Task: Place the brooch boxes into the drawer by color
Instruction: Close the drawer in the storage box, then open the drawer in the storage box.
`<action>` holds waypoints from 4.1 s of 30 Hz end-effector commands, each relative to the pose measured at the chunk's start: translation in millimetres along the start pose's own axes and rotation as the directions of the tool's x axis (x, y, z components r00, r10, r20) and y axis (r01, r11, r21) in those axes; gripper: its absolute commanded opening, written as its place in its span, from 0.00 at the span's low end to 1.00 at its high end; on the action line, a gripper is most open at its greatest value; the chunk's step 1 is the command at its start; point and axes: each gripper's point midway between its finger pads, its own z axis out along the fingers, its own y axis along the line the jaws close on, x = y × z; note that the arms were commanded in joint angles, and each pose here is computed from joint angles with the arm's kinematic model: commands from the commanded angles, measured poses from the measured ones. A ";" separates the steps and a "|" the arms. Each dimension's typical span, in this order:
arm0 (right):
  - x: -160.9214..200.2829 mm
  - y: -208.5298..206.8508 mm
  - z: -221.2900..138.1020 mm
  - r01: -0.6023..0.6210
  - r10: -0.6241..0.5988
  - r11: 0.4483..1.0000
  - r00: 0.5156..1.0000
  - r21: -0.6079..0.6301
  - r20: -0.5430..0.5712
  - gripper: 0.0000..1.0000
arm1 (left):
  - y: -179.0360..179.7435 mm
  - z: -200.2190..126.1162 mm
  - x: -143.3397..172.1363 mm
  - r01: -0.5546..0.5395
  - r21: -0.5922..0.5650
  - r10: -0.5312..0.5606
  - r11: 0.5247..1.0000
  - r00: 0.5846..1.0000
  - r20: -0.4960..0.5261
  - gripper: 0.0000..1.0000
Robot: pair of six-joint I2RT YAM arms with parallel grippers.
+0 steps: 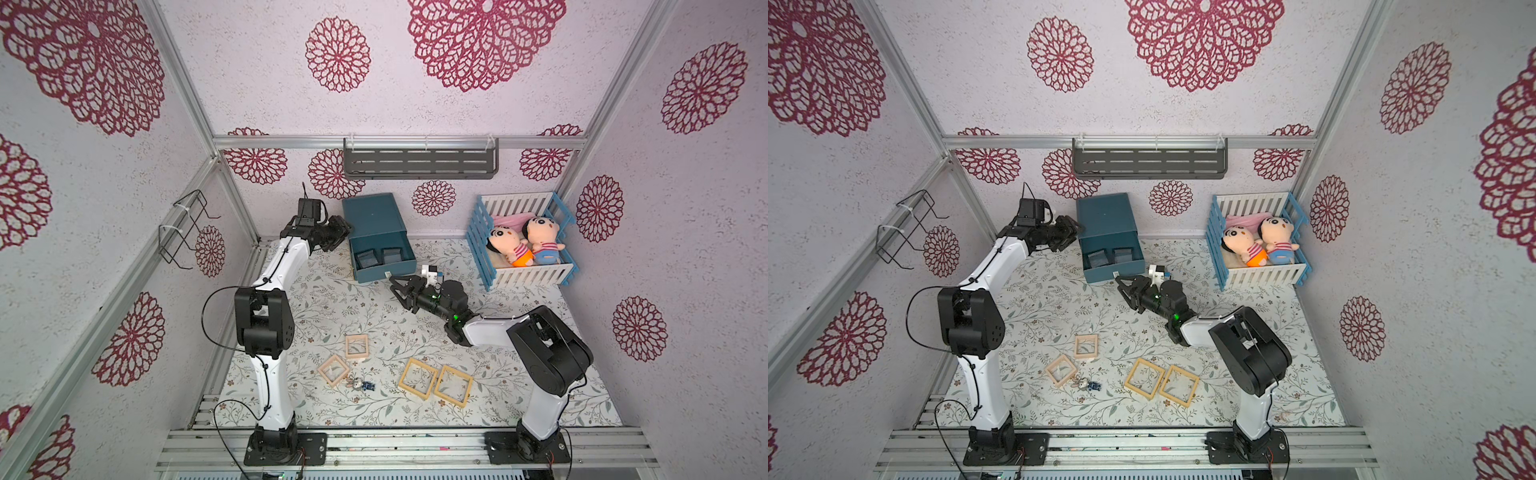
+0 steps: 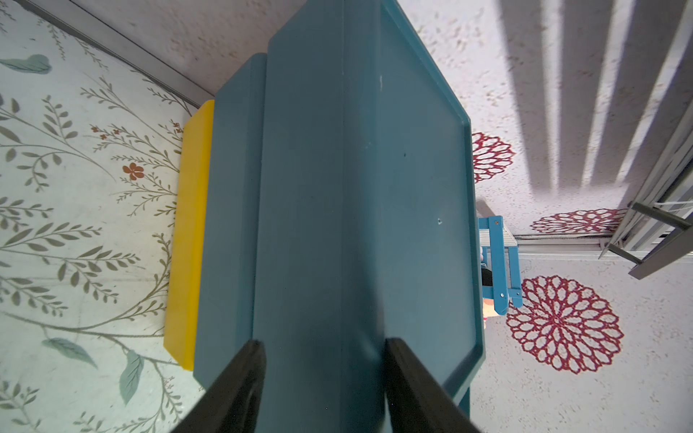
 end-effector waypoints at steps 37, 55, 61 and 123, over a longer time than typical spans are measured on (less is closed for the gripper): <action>-28.5 28.3 25.8 -0.066 0.083 0.991 0.985 -0.115 0.149 0.00 | 3.5 -2.4 1.9 0.015 -0.004 -0.015 1.000 1.000 -0.003 0.56; -71.2 21.0 71.9 -0.056 0.073 0.995 0.975 -0.089 0.212 0.00 | 7.7 -2.9 7.4 0.020 -0.010 -0.020 1.000 1.000 -0.009 0.55; -87.2 18.3 93.3 -0.055 0.072 0.995 0.969 -0.077 0.236 0.00 | 5.5 -2.8 10.4 0.015 -0.008 -0.015 1.000 1.000 -0.013 0.55; -80.8 -18.1 77.9 -0.039 0.035 0.999 0.978 0.014 0.206 0.61 | 2.3 0.1 12.8 0.015 -0.006 -0.015 1.000 1.000 -0.012 0.55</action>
